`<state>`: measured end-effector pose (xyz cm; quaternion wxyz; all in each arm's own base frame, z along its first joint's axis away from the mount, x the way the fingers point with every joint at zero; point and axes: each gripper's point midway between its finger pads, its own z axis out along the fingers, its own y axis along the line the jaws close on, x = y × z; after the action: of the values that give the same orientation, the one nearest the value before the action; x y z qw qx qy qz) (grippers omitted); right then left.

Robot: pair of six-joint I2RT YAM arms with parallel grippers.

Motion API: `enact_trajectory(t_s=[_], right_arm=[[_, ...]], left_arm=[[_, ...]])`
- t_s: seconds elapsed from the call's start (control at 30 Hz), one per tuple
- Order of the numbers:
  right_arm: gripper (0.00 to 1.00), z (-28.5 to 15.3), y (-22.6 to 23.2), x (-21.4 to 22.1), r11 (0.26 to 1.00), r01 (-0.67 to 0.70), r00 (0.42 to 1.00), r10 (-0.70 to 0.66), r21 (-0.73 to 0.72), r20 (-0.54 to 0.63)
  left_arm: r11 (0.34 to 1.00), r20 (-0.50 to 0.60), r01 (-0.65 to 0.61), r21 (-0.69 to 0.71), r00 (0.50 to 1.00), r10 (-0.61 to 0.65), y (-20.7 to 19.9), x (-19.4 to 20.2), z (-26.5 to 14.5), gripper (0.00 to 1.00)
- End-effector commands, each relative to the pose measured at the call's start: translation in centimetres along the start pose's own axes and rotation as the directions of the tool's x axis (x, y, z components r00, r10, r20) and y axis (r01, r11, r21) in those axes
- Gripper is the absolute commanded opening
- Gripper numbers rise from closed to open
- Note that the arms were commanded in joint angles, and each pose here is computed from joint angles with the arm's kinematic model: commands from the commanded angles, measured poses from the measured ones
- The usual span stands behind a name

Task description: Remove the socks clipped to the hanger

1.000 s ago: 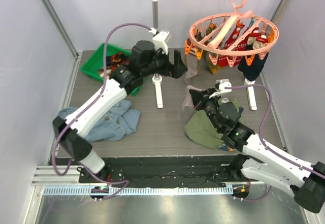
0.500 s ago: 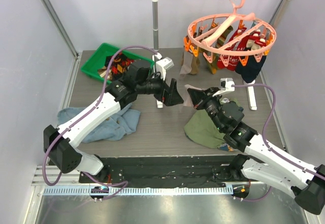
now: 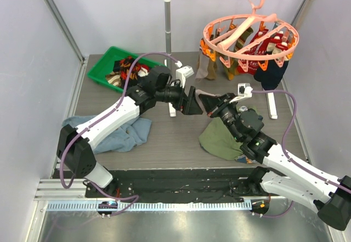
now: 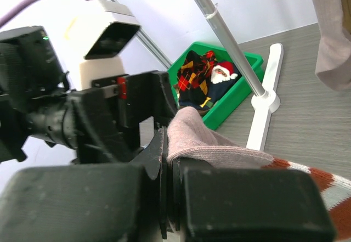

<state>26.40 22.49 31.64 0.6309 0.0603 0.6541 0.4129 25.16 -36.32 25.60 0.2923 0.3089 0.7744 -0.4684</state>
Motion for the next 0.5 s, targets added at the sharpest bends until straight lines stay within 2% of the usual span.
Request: enact_trajectory(t_s=[0.0, 0.1, 0.13, 0.17, 0.2, 0.23, 0.27, 0.3, 0.37, 0.4, 0.47], right_arm=[[0.01, -0.2, 1.7, -1.8, 0.997, -0.042, 0.997, 0.046, -0.061, 0.066], [0.01, -0.4, 1.5, -1.7, 0.997, -0.039, 0.997, 0.043, -0.062, 0.065], [0.02, -0.5, 1.5, -1.7, 0.997, -0.037, 0.997, 0.041, -0.062, 0.065], [0.03, -0.6, 1.2, -1.6, 0.998, -0.026, 0.998, 0.029, -0.053, 0.062], [0.08, -0.7, 1.0, -1.6, 0.999, -0.019, 0.998, 0.022, -0.045, 0.063], [0.12, -0.8, 0.9, -1.7, 0.999, -0.010, 0.998, 0.012, -0.040, 0.063], [0.16, -0.9, 0.7, -1.8, 1.000, -0.001, 0.998, 0.003, -0.030, 0.065], [0.30, -1.0, 0.0, -1.5, 1.000, 0.015, 0.998, -0.015, -0.002, 0.058], [0.41, -1.2, -0.6, -1.5, 0.999, 0.028, 0.998, -0.029, 0.025, 0.058], [0.51, -1.2, -1.0, -1.3, 0.999, 0.037, 0.998, -0.039, 0.036, 0.053], [0.61, -1.3, -1.5, -1.0, 0.998, 0.042, 0.998, -0.045, 0.055, 0.052]], left_arm=[[0.999, 0.051, -0.013, 0.049, 0.999, 0.010, -1.2, -1.9, 0.3, 0.80], [0.998, 0.076, -0.014, 0.054, 0.997, 0.010, -1.3, -2.6, 0.5, 0.50], [0.999, 0.070, -0.001, 0.045, 0.998, -0.002, -0.9, -2.5, 0.8, 0.26], [0.999, 0.064, 0.015, 0.029, 0.998, -0.017, -0.6, -2.5, 0.9, 0.15], [1.000, 0.078, 0.021, -0.006, 0.997, -0.021, -0.1, -3.1, 0.8, 0.05], [0.999, 0.079, 0.037, -0.036, 0.996, -0.034, 0.6, -3.2, 0.9, 0.00], [0.995, 0.066, 0.061, -0.075, 0.996, -0.056, 1.3, -2.9, 0.7, 0.00], [0.989, 0.086, 0.085, -0.123, 0.993, -0.075, 2.4, -3.3, 0.2, 0.00], [0.963, 0.133, 0.122, -0.240, 0.987, -0.092, 4.5, -3.9, -1.2, 0.00], [0.944, 0.158, 0.149, -0.294, 0.982, -0.106, 5.9, -4.2, -2.2, 0.00], [0.885, 0.235, 0.212, -0.414, 0.964, -0.122, 8.4, -5.1, -4.3, 0.00]])
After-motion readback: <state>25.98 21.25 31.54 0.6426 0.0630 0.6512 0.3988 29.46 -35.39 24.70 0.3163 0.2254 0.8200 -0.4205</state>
